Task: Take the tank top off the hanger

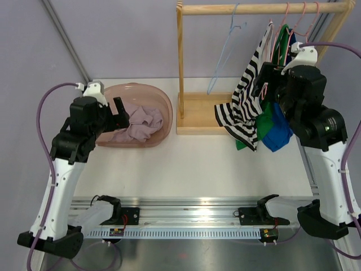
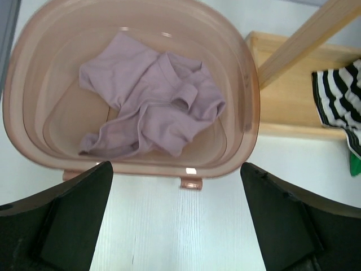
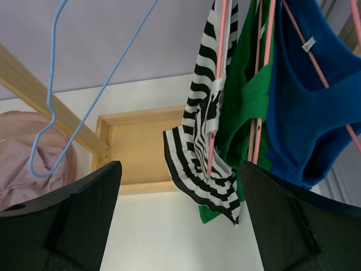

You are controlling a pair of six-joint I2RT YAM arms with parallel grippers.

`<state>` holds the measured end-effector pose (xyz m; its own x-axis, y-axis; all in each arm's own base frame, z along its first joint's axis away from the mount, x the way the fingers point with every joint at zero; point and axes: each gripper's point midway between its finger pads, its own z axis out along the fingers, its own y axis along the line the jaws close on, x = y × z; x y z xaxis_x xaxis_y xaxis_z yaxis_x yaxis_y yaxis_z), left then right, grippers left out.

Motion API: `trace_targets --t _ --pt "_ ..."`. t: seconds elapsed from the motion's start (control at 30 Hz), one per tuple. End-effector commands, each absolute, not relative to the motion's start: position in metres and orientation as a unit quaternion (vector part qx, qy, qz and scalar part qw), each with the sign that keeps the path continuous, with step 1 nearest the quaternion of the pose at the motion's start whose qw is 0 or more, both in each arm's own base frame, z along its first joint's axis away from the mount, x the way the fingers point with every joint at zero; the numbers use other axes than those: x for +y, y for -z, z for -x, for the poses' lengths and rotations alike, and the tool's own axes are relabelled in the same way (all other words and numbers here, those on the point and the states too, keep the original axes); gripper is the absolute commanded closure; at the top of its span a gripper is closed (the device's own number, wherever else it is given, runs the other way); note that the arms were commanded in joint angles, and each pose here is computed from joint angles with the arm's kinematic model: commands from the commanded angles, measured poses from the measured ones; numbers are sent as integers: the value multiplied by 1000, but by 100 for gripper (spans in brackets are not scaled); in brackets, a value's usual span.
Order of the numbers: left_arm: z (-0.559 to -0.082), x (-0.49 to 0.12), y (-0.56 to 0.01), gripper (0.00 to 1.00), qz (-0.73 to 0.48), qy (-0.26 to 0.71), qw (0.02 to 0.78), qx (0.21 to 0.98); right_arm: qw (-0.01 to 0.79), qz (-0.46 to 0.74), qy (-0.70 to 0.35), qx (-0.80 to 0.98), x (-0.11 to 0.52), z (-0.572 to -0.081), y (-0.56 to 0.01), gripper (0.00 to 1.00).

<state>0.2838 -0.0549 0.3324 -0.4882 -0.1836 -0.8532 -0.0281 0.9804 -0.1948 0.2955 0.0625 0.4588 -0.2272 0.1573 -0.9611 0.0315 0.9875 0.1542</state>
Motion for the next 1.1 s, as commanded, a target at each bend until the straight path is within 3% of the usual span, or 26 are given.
trace_targets --t 0.0,0.2,0.57,0.67,0.8,0.97,1.07 --pt "-266 -62 -312 1 42 102 501 858 644 -82 15 761 40 -307 -481 7" --pt "-244 -65 -261 1 43 125 495 859 645 -78 38 760 37 -345 -488 22" --pt "-236 -75 -227 1 27 148 469 870 605 -80 27 792 27 -430 -457 28" --pt "-234 -79 -225 1 21 156 467 870 603 -83 43 792 25 -451 -451 37" --pt "-232 -79 -227 1 20 158 471 868 608 -98 66 785 17 -465 -454 63" --pt "-229 -88 -226 1 6 169 470 866 618 -93 56 779 21 -468 -461 70" --pt "-228 -89 -226 1 4 168 468 868 617 -89 53 780 22 -467 -461 90"
